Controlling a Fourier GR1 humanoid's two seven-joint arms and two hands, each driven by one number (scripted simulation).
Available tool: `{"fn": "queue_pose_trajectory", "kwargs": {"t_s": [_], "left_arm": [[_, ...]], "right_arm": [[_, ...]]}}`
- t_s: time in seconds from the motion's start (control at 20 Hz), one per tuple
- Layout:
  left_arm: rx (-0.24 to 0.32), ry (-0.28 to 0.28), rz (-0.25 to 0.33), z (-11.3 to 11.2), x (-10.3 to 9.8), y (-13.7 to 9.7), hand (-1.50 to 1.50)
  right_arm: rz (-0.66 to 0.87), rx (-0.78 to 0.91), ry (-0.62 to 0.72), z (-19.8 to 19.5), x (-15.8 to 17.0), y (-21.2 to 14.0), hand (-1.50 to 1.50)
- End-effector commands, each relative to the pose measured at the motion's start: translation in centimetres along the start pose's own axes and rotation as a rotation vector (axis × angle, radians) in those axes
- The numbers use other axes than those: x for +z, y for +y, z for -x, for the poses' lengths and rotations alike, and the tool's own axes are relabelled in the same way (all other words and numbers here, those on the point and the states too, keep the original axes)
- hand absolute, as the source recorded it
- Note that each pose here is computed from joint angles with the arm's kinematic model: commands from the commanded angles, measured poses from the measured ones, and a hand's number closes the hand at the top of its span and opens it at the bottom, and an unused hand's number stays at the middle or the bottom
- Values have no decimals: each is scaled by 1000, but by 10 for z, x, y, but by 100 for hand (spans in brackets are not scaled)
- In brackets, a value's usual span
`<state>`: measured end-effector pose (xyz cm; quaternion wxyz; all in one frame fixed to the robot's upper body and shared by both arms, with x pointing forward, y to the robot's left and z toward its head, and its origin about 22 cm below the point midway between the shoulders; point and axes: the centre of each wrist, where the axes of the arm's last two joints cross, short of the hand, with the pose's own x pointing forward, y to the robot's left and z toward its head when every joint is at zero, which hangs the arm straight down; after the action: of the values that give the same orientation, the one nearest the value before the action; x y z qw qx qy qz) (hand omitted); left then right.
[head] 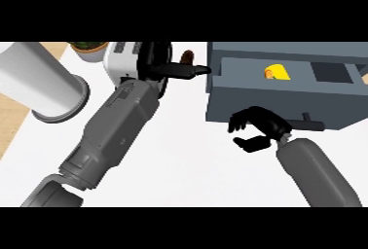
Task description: Pick up the cup, place it into the drawer and close the drawer
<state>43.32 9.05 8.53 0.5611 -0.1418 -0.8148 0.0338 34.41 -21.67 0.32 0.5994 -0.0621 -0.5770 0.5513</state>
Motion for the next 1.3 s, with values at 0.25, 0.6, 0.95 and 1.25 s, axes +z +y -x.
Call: {"fn": "queue_pose_trajectory", "kwargs": {"t_s": [0.25, 0.6, 0.95, 1.25], "left_arm": [[37, 6, 22, -4, 14, 38, -150], [26, 20, 35, -5, 24, 62, -150], [48, 35, 74, 3, 36, 63, -150], [55, 32, 101, -1, 35, 67, -150]], "right_arm": [[216, -63, -21, 29, -21, -54, 150], [395, -97, 10, 24, -9, -129, 150], [450, -146, -4, 29, 12, -156, 150], [448, -163, -41, 24, 22, -173, 150]]}}
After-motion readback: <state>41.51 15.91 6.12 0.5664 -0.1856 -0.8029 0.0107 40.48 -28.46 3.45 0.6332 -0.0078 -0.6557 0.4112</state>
